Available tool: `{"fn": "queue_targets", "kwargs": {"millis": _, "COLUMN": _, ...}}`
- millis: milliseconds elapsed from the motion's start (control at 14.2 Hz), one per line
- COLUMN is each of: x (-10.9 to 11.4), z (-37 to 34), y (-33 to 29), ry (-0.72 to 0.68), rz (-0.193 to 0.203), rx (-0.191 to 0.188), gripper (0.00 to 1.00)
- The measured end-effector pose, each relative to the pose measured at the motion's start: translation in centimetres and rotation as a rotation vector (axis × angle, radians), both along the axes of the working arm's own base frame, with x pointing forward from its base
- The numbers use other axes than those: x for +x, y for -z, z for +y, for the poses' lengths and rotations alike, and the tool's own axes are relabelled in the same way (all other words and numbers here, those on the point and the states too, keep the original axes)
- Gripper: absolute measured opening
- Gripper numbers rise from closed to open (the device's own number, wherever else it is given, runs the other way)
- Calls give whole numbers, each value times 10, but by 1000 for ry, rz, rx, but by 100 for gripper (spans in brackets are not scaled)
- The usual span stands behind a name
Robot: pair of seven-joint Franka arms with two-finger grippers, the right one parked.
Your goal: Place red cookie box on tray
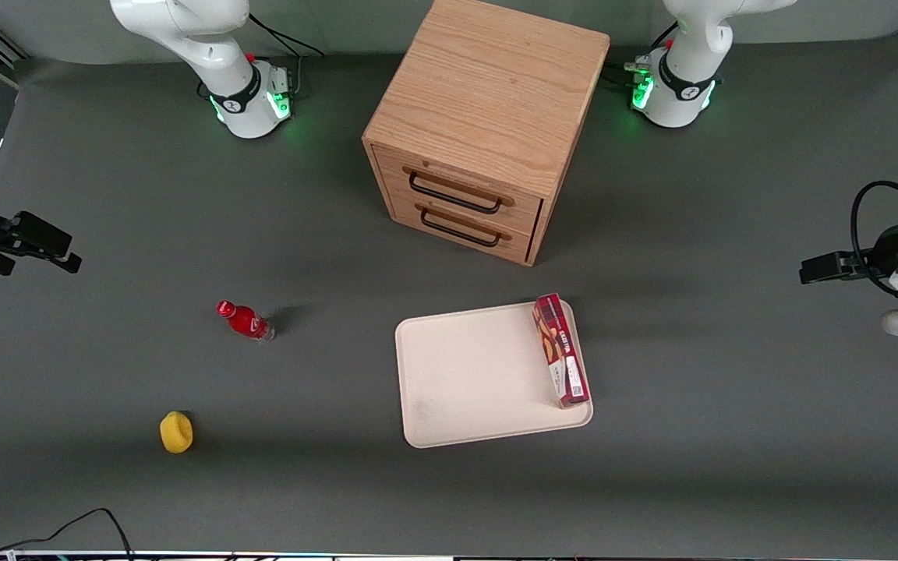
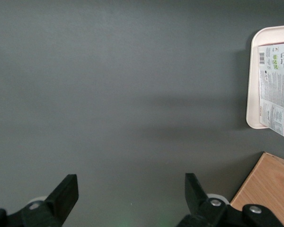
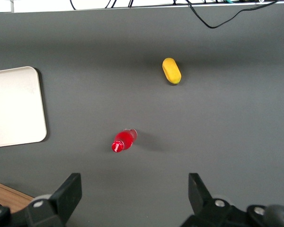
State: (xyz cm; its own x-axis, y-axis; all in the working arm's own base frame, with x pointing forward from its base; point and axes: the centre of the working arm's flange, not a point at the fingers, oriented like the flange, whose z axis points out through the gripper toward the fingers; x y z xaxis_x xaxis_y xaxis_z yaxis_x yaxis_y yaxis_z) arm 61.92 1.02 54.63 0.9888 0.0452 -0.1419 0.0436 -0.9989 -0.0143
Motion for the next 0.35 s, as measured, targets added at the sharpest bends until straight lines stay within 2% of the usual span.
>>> {"fn": "queue_targets", "kwargs": {"millis": 353, "x": 1, "z": -4, "y": -8, "ry": 6, "rz": -32, "rx": 0, "gripper": 100}}
